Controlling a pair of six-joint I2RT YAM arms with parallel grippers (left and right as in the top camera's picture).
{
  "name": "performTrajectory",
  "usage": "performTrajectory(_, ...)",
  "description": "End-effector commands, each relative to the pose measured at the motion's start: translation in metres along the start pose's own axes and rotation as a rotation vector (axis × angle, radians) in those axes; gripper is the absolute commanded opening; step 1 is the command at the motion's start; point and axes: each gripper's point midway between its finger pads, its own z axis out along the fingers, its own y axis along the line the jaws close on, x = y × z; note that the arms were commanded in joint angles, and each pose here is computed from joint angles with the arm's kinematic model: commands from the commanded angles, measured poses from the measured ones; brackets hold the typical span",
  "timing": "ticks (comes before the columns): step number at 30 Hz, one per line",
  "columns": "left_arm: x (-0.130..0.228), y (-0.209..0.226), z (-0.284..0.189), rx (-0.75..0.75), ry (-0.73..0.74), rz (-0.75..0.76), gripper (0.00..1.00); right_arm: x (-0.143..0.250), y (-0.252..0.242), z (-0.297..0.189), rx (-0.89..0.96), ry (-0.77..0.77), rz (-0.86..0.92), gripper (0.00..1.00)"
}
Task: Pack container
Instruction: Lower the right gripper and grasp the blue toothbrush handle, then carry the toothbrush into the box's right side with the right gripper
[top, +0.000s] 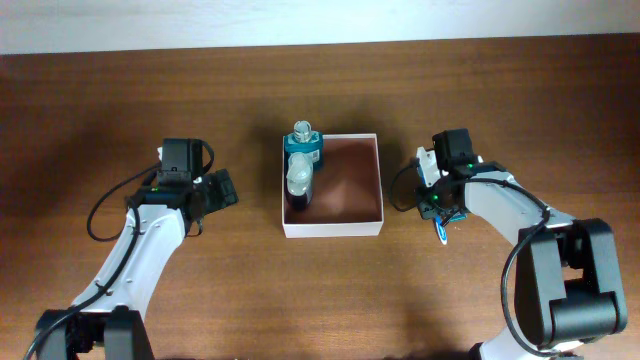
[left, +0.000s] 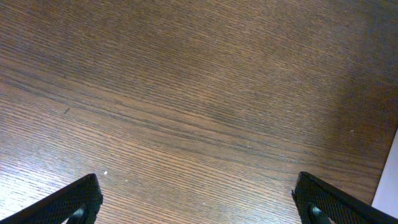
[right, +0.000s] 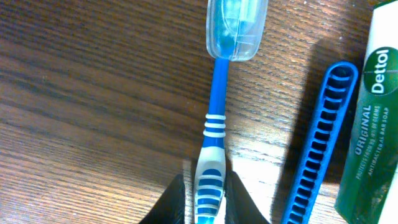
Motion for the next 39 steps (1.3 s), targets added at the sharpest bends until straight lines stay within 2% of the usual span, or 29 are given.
performTrajectory(1,0.003,0.003,0.003,-0.013,0.009,0.007,0.99,0.014,0.008,0.008,-0.033,0.042,0.005,0.14)
performTrajectory(5,0.003,0.003,0.003,-0.013,0.009,0.007,0.99,0.013,0.008,0.008,-0.032,0.039,0.032,0.05)
performTrajectory(15,0.003,0.003,0.003,-0.013,0.009,0.007,0.99,0.009,0.007,0.000,-0.031,0.035,0.040,0.04)
performTrajectory(24,0.003,0.003,0.003,-0.013,0.009,0.007,0.99,-0.031,0.006,-0.057,-0.043,-0.046,0.085,0.04)
performTrajectory(31,0.003,0.003,0.003,-0.013,0.009,0.007,0.99,-0.046,0.014,-0.103,-0.091,-0.081,0.096,0.04)
performTrajectory(39,0.003,0.003,0.003,-0.013,0.009,0.007,0.99,-0.061,0.040,-0.159,-0.232,-0.142,0.176,0.04)
